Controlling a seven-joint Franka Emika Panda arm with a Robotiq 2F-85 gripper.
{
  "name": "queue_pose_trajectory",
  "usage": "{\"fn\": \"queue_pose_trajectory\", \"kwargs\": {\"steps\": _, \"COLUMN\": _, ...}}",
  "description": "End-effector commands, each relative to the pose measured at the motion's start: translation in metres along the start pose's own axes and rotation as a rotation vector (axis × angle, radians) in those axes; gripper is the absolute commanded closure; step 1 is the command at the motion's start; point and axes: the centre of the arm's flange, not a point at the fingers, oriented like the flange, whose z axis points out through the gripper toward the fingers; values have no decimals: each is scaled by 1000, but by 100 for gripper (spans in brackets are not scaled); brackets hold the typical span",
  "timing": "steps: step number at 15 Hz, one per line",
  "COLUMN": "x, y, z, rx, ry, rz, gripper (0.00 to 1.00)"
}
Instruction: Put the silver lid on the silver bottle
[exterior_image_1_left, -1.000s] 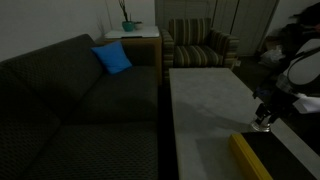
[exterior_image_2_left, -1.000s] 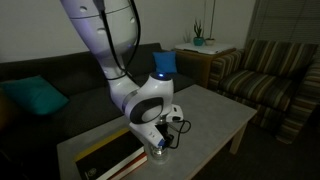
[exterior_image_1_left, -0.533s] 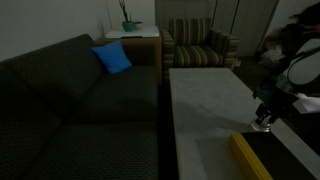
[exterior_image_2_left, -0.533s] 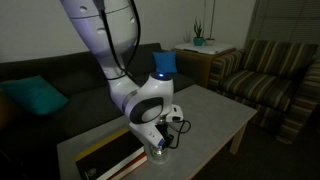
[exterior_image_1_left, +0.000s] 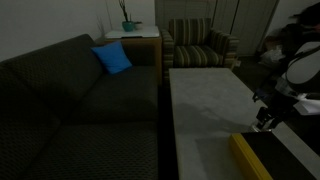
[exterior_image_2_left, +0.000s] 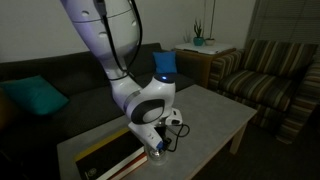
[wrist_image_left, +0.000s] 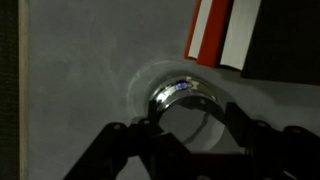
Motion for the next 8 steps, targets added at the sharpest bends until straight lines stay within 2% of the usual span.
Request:
{"fn": "queue_pose_trajectory", "kwargs": {"steps": 1, "x": 3, "y": 8, "z": 17, "rx": 17, "ry": -38, "rz": 10, "gripper": 57}}
{"fn": "queue_pose_trajectory", "kwargs": {"steps": 2, "x": 4, "y": 8, "z": 19, "rx": 16, "ry": -42, "rz": 11, "gripper": 57}}
{"fn": "queue_pose_trajectory", "kwargs": {"steps": 3, "x": 5, "y": 8, "z": 20, "rx": 12, "ry": -45, "rz": 13, "gripper": 37}}
{"fn": "queue_pose_trajectory", "kwargs": {"steps": 4, "x": 6, "y": 8, "z": 19, "rx": 8, "ry": -48, "rz": 14, "gripper": 8}}
{"fn": "queue_pose_trajectory", "kwargs": {"steps": 8, "x": -2, "y": 10, "z": 23, "rx": -18, "ry": -56, "rz": 28, "gripper": 0}}
